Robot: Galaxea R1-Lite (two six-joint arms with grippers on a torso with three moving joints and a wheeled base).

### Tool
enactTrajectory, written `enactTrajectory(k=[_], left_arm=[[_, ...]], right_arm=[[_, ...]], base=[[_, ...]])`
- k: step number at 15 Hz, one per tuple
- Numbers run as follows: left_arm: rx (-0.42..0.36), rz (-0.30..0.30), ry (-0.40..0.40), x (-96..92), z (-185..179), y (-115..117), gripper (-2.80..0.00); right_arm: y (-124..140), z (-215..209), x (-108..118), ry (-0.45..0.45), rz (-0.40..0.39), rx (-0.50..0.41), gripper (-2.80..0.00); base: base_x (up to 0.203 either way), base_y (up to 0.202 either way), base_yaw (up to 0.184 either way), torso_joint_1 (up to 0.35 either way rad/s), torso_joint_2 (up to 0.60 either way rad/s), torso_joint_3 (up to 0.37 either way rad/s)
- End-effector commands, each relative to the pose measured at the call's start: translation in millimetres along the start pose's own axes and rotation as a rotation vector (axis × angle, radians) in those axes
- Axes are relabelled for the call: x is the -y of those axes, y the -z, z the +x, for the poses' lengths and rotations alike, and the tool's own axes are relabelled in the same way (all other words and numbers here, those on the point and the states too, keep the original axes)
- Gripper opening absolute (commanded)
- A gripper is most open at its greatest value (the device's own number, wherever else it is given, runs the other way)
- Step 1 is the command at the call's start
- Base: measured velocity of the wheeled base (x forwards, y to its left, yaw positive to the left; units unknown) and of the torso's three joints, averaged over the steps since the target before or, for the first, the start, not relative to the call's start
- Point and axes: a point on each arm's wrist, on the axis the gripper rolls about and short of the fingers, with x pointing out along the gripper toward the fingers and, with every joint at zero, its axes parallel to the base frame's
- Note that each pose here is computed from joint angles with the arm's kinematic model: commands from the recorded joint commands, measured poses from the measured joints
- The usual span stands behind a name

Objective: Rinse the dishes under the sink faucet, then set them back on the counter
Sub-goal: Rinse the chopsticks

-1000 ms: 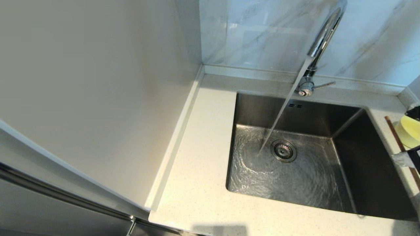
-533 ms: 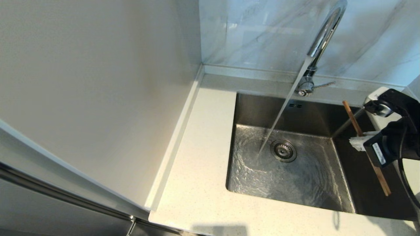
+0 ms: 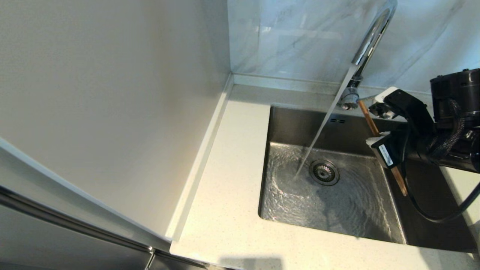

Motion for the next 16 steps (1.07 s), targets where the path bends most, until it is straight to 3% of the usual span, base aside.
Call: enactTrajectory(k=[1,4,16], left_arm=[[0.0,0.0,0.001,0.0,0.0,0.0,-2.8],[0.0,0.0,-0.001,0.0,0.0,0.0,-2.8],[0.0,0.0,-0.001,0.0,0.0,0.0,-2.8]], right_arm=[[-8.9,13.9,-4.4,0.004,0.02,-0.003,-2.8],[-18.6,23.7,-8.6,0.035,0.049,-0.003,-2.8],[-22.3,39.9,-20.8,0.015,0.031,-0.019,-2.8]], base=[[0.0,0.0,0.0,0.0,0.0,0.0],[0.0,0.0,0.0,0.0,0.0,0.0],[0.0,0.0,0.0,0.0,0.0,0.0]])
